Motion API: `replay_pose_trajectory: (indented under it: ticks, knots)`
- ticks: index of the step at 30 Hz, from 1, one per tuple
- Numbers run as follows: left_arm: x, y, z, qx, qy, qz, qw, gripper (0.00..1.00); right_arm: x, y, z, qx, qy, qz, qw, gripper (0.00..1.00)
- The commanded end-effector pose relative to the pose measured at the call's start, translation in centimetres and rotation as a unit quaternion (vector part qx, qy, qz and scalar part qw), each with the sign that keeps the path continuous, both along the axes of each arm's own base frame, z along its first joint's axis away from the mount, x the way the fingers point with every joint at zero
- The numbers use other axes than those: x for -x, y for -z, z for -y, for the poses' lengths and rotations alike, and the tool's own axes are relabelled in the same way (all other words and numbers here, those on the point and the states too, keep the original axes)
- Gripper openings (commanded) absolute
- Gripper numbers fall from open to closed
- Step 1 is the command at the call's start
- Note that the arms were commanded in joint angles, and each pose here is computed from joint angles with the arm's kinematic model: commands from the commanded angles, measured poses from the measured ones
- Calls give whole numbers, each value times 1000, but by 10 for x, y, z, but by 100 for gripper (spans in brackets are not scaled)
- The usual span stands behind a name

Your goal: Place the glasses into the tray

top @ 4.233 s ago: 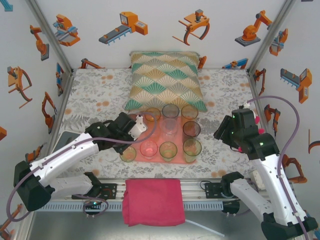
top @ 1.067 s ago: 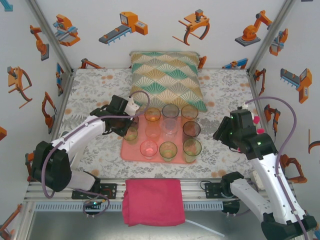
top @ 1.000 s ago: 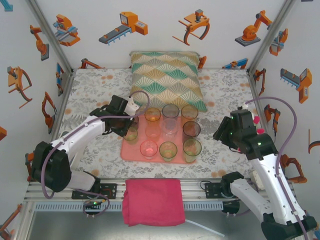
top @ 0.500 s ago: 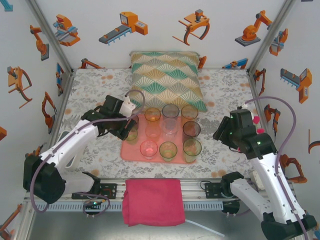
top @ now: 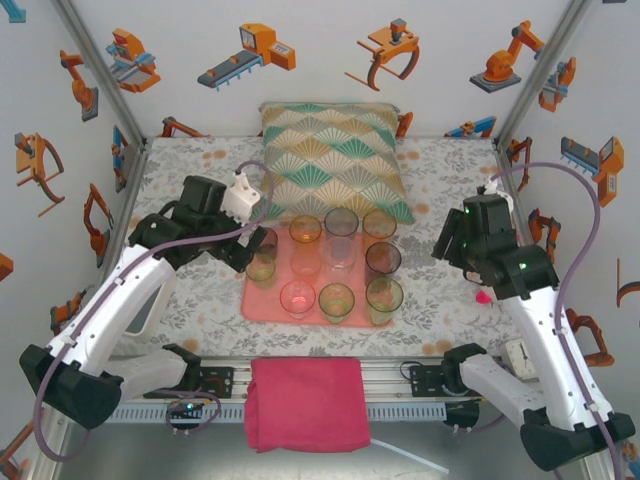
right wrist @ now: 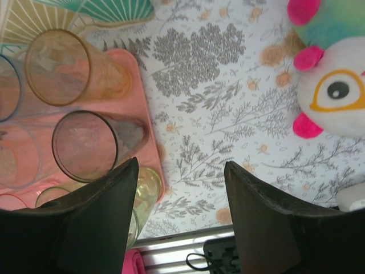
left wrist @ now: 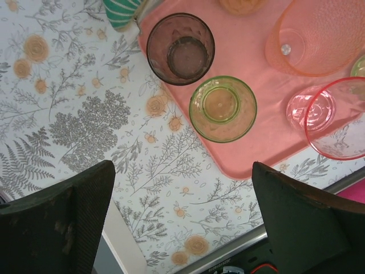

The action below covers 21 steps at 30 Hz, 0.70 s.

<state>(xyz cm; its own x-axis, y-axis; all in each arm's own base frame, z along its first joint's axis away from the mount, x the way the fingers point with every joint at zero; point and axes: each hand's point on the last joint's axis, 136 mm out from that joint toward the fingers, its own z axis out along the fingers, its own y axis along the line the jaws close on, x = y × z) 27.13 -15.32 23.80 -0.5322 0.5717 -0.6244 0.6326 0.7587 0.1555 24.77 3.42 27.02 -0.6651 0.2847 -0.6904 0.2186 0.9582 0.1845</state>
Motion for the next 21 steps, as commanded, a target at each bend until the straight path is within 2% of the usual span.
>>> replay_pose_trajectory:
  ticks: [1,9,10,12,15,21]
  knots:
    - [1,-6,-10,-13,-3,-5,1000,98,-10,-21,8,40,-3,29,999,60]
    - [-25,-15,-22,47,-53,-34,997,99,-18,-44,8,65,-24,54,996,65]
    - [-28,-15,-22,56,-54,-39,996,99,-18,-49,8,65,-24,61,996,72]
    - [-37,-19,-25,72,-63,-43,994,99,-19,-56,9,72,-27,76,994,78]
    - [-49,-25,-33,108,-82,-56,989,99,-19,-62,14,90,-26,97,991,98]
    - [-71,-28,-51,149,-129,-51,979,98,-25,-63,12,115,-48,120,985,99]
